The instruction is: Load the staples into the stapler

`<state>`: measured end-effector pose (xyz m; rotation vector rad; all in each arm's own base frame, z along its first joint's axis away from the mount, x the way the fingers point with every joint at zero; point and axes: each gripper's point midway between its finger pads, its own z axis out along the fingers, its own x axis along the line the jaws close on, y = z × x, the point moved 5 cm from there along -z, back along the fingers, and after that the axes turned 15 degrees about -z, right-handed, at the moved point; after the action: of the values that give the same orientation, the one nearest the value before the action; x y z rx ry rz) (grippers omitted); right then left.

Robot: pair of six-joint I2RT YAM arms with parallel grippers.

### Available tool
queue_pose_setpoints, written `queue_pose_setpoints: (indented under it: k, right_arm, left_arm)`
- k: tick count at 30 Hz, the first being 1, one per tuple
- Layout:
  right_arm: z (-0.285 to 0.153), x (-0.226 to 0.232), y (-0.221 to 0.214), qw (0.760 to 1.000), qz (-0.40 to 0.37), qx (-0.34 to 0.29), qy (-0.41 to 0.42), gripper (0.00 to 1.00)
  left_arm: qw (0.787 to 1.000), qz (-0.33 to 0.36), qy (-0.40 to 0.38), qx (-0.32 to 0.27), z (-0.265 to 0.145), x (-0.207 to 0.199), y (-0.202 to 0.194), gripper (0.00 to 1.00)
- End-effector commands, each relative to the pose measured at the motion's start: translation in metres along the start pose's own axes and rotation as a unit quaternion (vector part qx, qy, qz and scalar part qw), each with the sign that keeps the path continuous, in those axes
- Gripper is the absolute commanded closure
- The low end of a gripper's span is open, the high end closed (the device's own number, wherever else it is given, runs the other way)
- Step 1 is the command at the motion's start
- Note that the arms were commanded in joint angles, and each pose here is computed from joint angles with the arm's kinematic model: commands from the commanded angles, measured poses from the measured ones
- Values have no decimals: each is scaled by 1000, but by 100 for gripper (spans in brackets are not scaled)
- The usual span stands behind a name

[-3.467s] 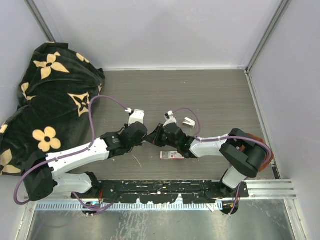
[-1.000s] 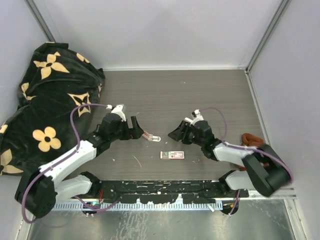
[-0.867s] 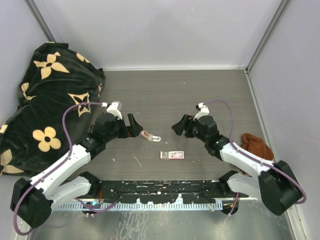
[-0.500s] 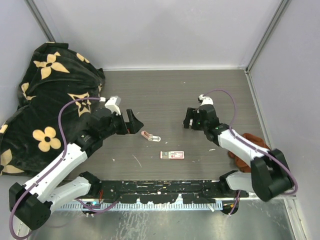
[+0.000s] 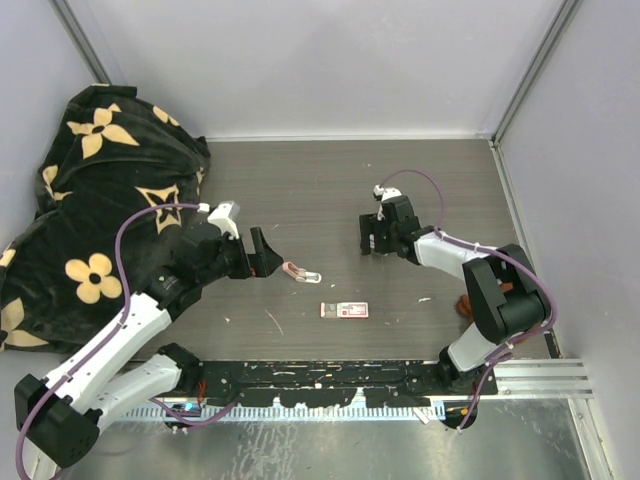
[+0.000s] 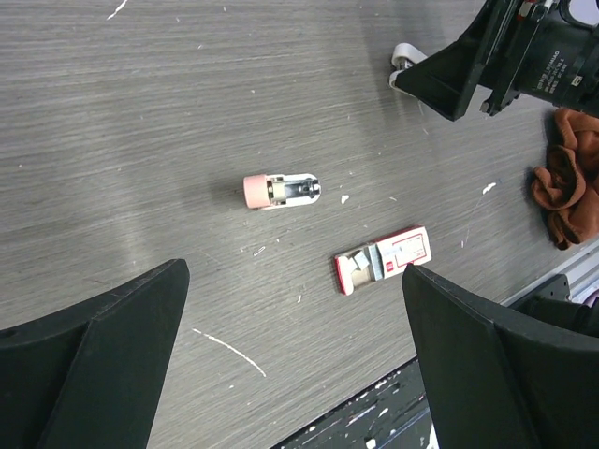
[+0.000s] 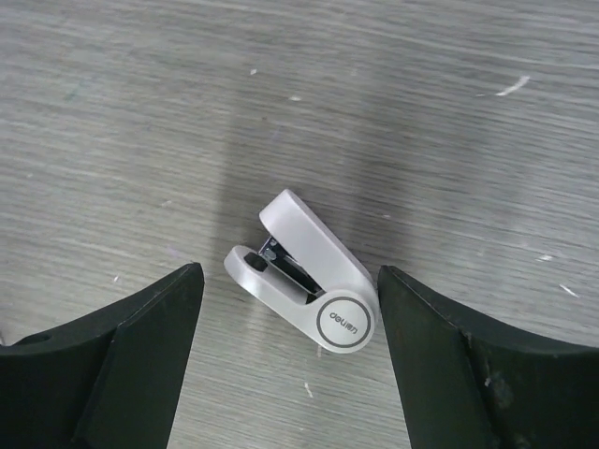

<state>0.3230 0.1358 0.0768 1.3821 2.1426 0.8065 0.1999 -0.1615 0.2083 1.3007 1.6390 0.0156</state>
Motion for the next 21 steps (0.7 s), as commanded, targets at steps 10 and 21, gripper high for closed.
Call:
queue_pose_setpoints:
  k: [10,21]
  right_arm:
    - [-37,92,19,973,-90,-44,208,24]
    - [-43,60,27,995,27,-64,73,24]
  left_arm:
    - [1000,-8,5,2,7,3,-1,0]
    - [999,27,-45,6,12,-13,4,7]
